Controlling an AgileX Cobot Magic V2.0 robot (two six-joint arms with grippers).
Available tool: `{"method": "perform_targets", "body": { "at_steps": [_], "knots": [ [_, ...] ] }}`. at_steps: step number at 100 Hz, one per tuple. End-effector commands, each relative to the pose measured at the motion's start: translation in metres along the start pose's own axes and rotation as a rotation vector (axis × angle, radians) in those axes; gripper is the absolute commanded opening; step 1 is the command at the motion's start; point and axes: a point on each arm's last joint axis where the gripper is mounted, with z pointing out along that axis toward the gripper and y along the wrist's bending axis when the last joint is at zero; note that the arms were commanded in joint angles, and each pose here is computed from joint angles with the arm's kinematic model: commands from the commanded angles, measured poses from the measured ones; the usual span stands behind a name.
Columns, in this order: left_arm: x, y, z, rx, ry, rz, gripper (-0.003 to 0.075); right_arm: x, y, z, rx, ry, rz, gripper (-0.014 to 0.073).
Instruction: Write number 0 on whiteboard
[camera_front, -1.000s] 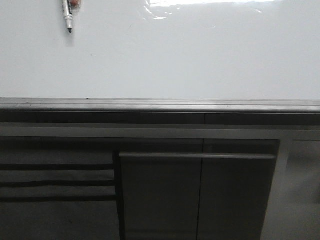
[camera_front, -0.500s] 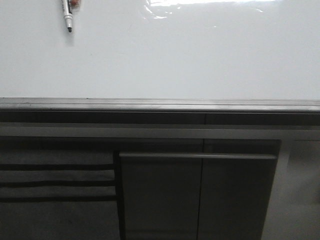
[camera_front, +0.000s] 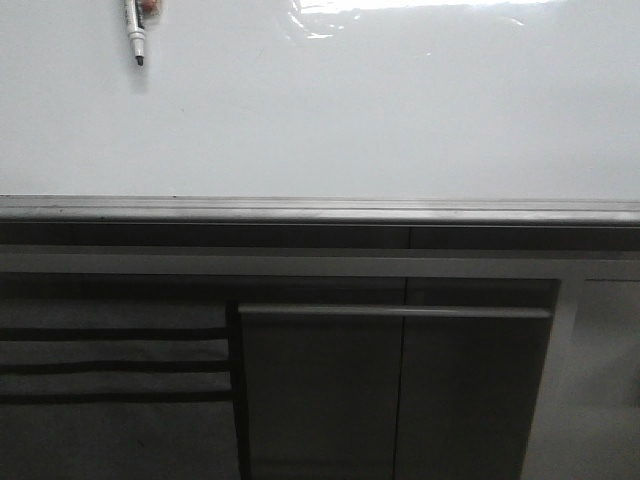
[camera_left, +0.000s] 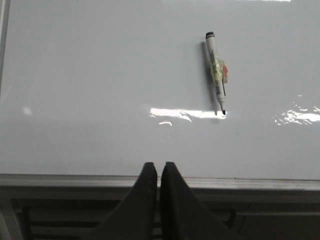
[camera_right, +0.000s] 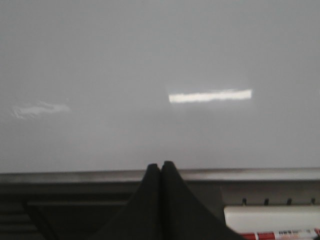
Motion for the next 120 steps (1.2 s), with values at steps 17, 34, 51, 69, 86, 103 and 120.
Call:
{"method": "perform_targets", "body": {
  "at_steps": [17, 34, 51, 69, 86, 103, 120],
  "knots": [
    [-0.014, 0.0, 0.016, -0.01, -0.006, 0.015, -0.002, -0.01, 0.0, 0.017, 0.018, 0.063, -0.031, -0.0073],
    [-0.013, 0.001, 0.022, -0.024, 0.017, 0.057, 0.0008, -0.009, -0.002, 0.022, 0.032, 0.089, -0.125, -0.007],
    [-0.014, 0.001, 0.026, -0.019, 0.015, 0.118, 0.0263, -0.008, -0.003, 0.027, 0.038, 0.113, -0.142, 0.0064],
    [-0.016, -0.004, 0.036, 0.036, 0.002, 0.046, 0.0442, -0.007, -0.003, 0.032, 0.038, 0.133, -0.142, 0.0297],
    [-0.019, -0.014, 0.059, 0.121, 0.001, -0.002, 0.044, -0.007, -0.003, 0.036, 0.036, 0.138, -0.14, 0.03],
    [-0.018, -0.032, 0.09, 0.21, 0.049, 0.018, 0.044, -0.007, -0.003, 0.036, 0.036, 0.136, -0.14, 0.03],
    [-0.027, -0.053, 0.123, 0.273, 0.105, 0.053, 0.044, -0.007, -0.003, 0.036, 0.036, 0.136, -0.14, 0.03]
  ]
}}
